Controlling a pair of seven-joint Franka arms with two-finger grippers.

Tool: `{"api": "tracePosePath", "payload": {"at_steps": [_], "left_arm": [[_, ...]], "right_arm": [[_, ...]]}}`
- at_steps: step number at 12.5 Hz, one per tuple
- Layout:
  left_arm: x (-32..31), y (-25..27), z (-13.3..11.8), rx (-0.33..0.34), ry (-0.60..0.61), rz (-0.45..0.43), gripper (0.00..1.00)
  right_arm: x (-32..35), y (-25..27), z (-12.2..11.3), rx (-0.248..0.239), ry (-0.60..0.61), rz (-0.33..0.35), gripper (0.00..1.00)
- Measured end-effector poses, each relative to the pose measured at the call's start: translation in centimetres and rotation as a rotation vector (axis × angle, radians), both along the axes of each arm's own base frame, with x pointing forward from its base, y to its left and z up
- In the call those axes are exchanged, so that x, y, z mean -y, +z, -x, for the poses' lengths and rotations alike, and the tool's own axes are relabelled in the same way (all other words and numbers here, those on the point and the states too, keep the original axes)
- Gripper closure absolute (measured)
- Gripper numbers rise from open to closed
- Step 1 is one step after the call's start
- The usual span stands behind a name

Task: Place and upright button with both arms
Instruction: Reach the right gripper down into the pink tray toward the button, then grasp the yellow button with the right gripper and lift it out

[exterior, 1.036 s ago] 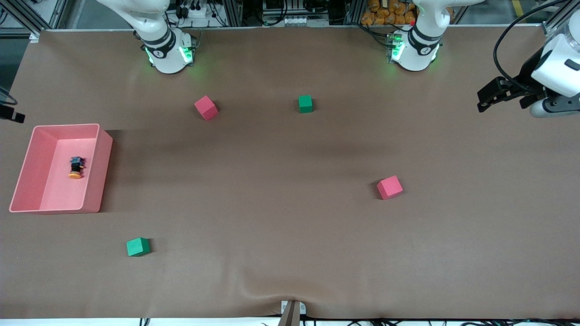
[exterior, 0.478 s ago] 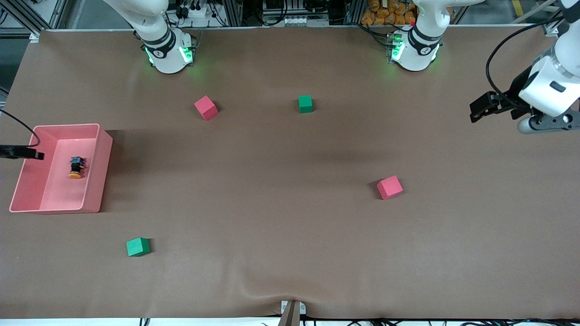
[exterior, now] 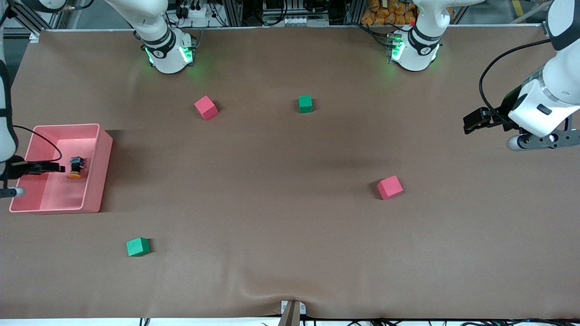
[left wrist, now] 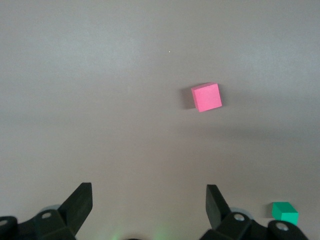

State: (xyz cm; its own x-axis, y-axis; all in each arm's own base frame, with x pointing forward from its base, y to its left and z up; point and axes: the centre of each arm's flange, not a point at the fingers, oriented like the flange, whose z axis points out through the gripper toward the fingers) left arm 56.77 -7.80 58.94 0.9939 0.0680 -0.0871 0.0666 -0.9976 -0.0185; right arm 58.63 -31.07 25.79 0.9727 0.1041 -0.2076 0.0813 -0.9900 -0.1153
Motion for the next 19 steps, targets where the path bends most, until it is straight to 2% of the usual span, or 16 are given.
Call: {"api": "tracePosePath", "payload": {"at_steps": [2, 5, 8, 9, 13, 14, 16, 19], "left_arm": [[0.0, 0.2, 0.0, 0.005, 0.001, 0.001, 0.0], [-0.1, 0.6, -0.1, 0.013, 0.002, 0.002, 0.0], [-0.6, 1.4, 0.1, 0.025, 0.011, 0.002, 0.0], [-0.8, 1.7, 0.3, 0.029, 0.015, 0.001, 0.0], [-1.4, 2.1, 0.4, 0.033, 0.006, 0.002, 0.0], [-1.4, 2.1, 0.4, 0.033, 0.004, 0.002, 0.0], [-1.3, 2.1, 0.5, 0.034, 0.002, 0.002, 0.0], [-1.3, 2.4, 0.6, 0.039, 0.002, 0.002, 0.0]], "right_arm": [[0.2, -2.6, 0.4, 0.029, 0.039, 0.008, 0.0], [0.9, -6.0, 2.4, 0.001, 0.027, -0.007, 0.0], [1.0, -8.3, 3.8, 0.0, 0.016, -0.006, 0.0], [1.0, -8.4, 3.9, 0.002, 0.016, -0.005, 0.09], [1.1, -7.7, 3.5, 0.015, 0.016, 0.002, 0.59], [1.0, -7.4, 3.3, 0.011, 0.019, -0.003, 0.67], [0.9, -5.1, 1.8, -0.007, 0.028, -0.022, 0.67], [0.9, 1.5, -0.8, -0.037, 0.042, -0.047, 0.67]]}}
